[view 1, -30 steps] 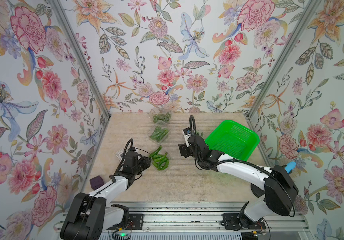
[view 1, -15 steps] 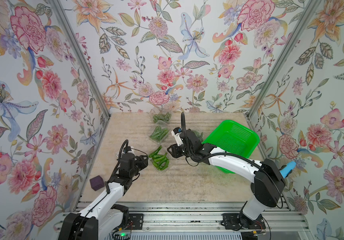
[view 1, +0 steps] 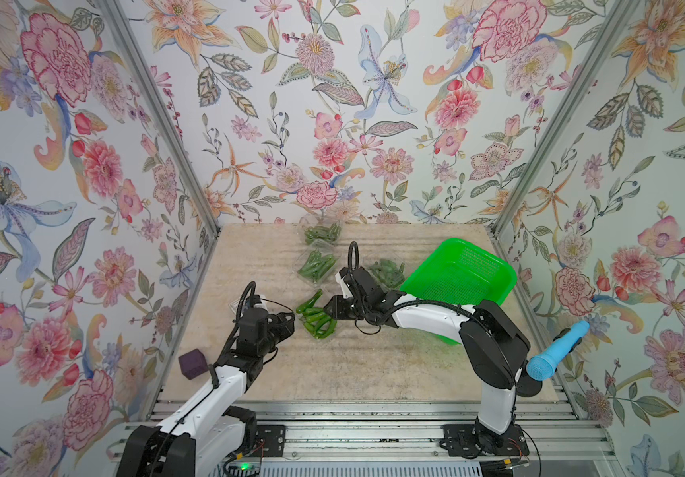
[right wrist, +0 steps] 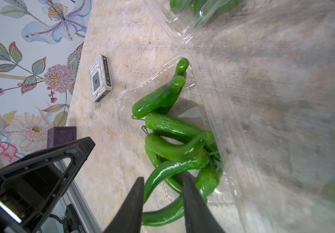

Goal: Take small green peppers out of containers
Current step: Pick up the green pepper from the packing box.

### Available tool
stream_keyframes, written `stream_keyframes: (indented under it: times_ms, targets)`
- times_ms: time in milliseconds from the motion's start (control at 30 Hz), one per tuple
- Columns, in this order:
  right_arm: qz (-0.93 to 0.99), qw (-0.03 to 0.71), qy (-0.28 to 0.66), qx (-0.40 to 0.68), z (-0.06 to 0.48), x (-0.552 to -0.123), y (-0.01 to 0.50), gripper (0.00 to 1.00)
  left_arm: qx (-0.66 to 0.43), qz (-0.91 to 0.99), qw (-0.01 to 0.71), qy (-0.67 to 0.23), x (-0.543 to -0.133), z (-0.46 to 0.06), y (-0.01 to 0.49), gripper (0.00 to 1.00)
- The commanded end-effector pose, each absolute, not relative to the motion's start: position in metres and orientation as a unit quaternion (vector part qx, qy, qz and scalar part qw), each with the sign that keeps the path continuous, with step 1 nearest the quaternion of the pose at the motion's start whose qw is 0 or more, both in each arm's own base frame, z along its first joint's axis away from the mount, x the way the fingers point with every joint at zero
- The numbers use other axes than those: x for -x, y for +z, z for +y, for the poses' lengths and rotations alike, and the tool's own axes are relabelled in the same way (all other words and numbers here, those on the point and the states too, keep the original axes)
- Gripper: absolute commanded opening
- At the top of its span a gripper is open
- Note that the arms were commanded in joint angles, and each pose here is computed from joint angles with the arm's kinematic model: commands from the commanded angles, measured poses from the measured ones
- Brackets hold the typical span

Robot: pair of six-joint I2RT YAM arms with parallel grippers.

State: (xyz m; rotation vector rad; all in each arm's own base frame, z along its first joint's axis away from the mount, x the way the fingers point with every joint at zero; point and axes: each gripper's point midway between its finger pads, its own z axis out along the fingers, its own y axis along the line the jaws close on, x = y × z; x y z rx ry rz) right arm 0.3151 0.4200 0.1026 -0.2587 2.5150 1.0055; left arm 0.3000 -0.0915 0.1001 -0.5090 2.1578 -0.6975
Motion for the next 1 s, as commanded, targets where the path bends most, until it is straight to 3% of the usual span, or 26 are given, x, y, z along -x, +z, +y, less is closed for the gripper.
stream_keyframes:
  times_ms: [0,233,667,967]
  targets:
    - [0.901,0.198,0.381,0.057,0.428,-0.322,0.099,0.39,0.200,0.849,0.407,-0.271,-0.304,-0.087,0.100,0.39]
    - [0.906,0.193,0.374,0.036,0.429,-0.328,0.086,0.49,0.204,0.846,0.411,-0.270,-0.305,-0.085,0.101,0.43]
    - [0.895,0.196,0.400,0.040,0.457,-0.346,0.081,0.46,0.205,0.842,0.421,-0.268,-0.303,-0.080,0.102,0.51]
    - [0.896,0.199,0.393,0.059,0.460,-0.344,0.083,0.16,0.205,0.844,0.418,-0.265,-0.302,-0.078,0.099,0.52]
